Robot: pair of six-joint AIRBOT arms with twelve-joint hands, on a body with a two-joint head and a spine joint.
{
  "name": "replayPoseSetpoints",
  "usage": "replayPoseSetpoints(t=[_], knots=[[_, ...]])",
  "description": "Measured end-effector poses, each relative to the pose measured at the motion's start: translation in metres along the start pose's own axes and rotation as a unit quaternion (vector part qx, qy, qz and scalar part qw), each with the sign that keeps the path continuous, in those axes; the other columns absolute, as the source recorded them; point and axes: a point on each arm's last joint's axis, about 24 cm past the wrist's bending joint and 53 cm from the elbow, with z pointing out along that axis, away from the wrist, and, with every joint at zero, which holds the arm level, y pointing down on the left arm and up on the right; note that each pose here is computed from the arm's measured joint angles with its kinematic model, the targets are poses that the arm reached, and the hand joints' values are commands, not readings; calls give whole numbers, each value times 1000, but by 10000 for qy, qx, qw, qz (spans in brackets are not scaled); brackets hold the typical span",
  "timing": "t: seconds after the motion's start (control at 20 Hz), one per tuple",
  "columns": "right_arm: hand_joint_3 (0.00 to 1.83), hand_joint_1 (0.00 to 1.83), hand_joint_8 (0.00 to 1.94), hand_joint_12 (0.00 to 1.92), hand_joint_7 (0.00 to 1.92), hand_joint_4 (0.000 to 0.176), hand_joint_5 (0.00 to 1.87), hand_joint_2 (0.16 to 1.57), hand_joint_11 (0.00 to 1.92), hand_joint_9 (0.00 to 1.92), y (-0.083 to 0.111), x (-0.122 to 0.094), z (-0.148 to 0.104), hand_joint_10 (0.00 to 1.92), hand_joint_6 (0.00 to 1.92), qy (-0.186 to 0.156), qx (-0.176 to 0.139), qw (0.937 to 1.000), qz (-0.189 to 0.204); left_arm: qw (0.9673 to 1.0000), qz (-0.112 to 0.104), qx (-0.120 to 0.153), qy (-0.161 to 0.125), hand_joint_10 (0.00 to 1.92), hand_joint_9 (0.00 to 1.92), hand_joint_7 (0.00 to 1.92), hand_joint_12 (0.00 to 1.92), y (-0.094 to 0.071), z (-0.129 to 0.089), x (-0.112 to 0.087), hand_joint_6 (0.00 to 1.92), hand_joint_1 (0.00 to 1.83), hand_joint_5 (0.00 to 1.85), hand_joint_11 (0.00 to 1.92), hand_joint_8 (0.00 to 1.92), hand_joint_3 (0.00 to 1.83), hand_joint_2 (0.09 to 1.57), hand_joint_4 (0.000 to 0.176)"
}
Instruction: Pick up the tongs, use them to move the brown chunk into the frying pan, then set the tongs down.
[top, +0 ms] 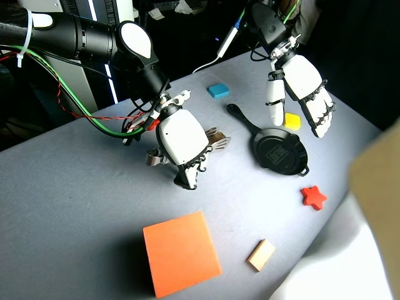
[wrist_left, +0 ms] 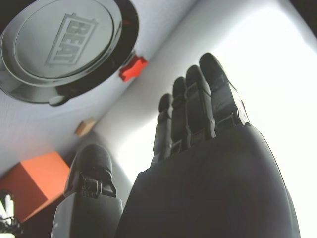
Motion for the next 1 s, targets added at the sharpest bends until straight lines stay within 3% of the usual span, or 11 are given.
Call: replayPoseSetpoints(t=[0.3,0.35,0.4,0.45,0.5,0.55,0.6,1.0], knots=[[0,1126,42,1498,1247,0,888,1171,488,992,-2,-1,0,513,1141,3,1,10000,6,10000,3,-6,5,7,176,173,541,1,0,0,7,0,107,0,6,0,1291,33],[0,1214,647,1495,1075,0,985,1122,518,1035,-3,-2,0,481,1087,-3,12,10000,9,10000,1,-4,2,5,172,172,539,1,0,0,5,0,103,0,5,2,1296,35],[2,1223,833,1498,1013,0,974,1122,543,1052,-5,-3,1,486,1118,-17,28,10000,8,10000,0,-5,4,5,178,175,550,1,0,0,6,6,113,0,4,0,1293,37],[3,1220,896,1504,995,0,954,1128,552,1055,-6,-5,1,500,1138,-31,45,10000,8,10000,-1,-6,5,3,174,173,552,1,0,0,8,8,118,0,2,1,1294,31],[2,1218,921,1488,992,0,938,1132,574,1069,-7,-6,1,518,1149,-41,59,10000,8,10000,-6,-5,2,2,164,168,521,1,0,0,4,10,116,0,1,1,1296,30],[0,1341,836,1488,1032,0,932,1122,588,900,-8,-6,1,1100,1125,-44,62,10000,7,10000,-6,-5,2,1,160,167,496,1,0,0,2,1,114,0,0,1,1297,29],[1,1364,841,1524,1032,0,914,1122,588,864,-8,-6,1,1231,1137,-43,60,10000,8,10000,-8,-5,2,1,161,172,528,1,0,0,3,1,120,0,2,0,1295,29],[2,1368,893,1580,1005,0,871,1133,550,856,-9,-8,1,1295,1171,-50,65,10000,-29,10000,-5,-3,0,1,153,169,498,1,0,0,4,3,109,0,3,0,1292,35]])
